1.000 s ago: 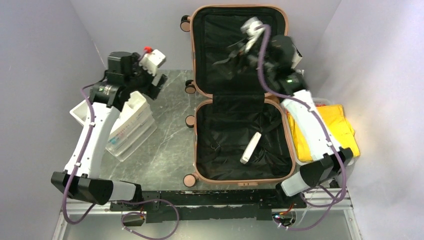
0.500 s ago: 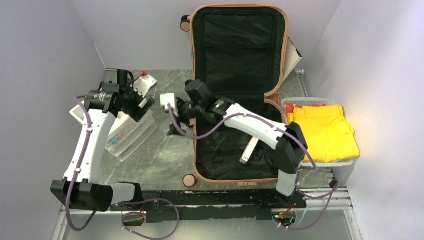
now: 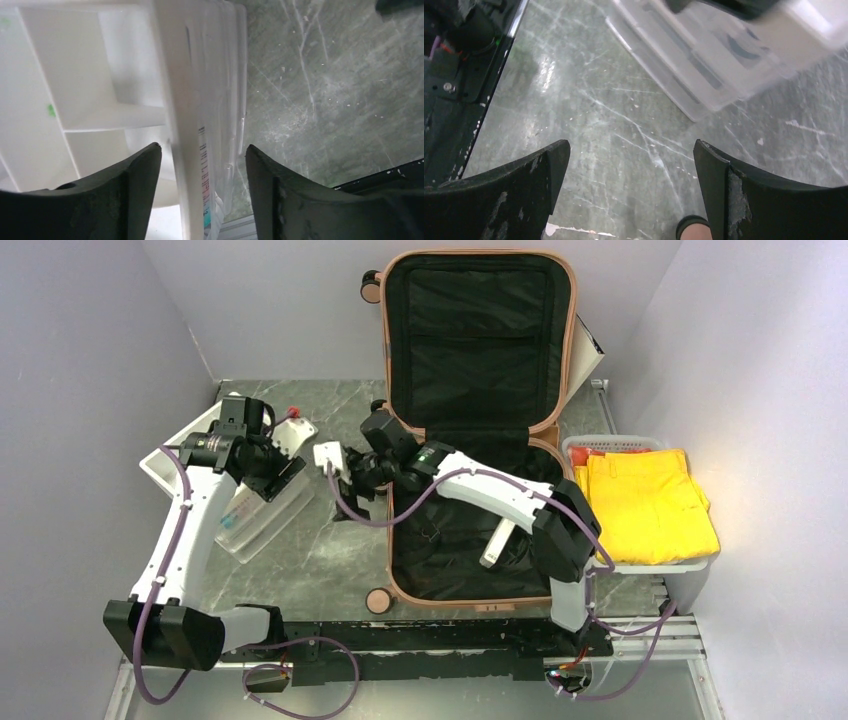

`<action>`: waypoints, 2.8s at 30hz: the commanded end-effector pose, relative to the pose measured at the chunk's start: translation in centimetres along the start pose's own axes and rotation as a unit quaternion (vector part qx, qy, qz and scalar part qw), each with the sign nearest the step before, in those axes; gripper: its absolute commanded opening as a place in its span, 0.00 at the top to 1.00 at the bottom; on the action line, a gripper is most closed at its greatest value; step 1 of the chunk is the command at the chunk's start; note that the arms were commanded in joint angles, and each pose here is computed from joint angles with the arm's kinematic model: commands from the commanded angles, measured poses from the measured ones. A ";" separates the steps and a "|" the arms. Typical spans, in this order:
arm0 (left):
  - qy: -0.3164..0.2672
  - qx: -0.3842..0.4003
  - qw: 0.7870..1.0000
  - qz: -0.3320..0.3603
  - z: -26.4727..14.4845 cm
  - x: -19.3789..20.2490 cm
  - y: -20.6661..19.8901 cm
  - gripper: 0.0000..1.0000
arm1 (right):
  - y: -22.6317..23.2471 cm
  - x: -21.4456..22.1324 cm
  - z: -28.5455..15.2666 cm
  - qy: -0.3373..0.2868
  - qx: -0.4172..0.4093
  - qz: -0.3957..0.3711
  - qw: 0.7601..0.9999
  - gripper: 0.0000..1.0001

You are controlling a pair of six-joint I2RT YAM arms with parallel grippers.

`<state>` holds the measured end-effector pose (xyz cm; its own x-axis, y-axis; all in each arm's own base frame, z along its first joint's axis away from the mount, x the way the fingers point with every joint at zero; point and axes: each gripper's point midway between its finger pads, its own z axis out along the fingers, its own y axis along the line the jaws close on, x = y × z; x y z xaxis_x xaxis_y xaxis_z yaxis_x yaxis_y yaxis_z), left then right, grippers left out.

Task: Open, take out, and arrange the luggage
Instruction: Adjust the luggage at the center of the board, then adjust the storage box at the center of the board.

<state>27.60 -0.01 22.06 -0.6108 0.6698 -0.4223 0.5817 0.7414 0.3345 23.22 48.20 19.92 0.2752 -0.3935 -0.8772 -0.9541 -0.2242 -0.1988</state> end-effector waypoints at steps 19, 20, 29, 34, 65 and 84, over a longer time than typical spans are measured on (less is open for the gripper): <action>-0.008 0.119 0.977 0.176 0.3 2.0 -4.1 0.95 | -14.0 -0.5 -6.7 -0.180 0.092 0.328 0.923 0.20; -0.020 0.118 0.972 0.202 -0.5 1.9 -4.2 0.95 | -14.4 -0.1 -6.7 -0.181 0.097 0.343 0.917 0.21; -0.059 0.114 0.928 0.349 -4.6 1.8 -4.3 0.95 | -17.7 1.3 -7.1 -0.190 0.151 0.393 0.887 0.24; -0.105 0.063 0.899 0.420 -6.8 0.6 -3.8 0.95 | -18.7 1.8 -7.2 -0.191 0.178 0.410 0.874 0.26; -0.266 -0.315 0.737 0.536 -14.8 -1.2 -3.8 0.95 | -9.3 6.5 0.3 -0.035 -0.060 0.472 0.879 1.00; -0.351 -0.072 0.897 0.258 -18.6 -6.3 -3.9 0.46 | -9.2 6.3 -4.2 -0.011 0.009 0.486 0.874 0.87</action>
<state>18.73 -3.51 38.34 0.3560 0.9100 -0.2125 0.3285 0.0909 0.9401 32.40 45.37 13.67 -0.7154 -0.4526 -0.5323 -0.6636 0.2016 0.7204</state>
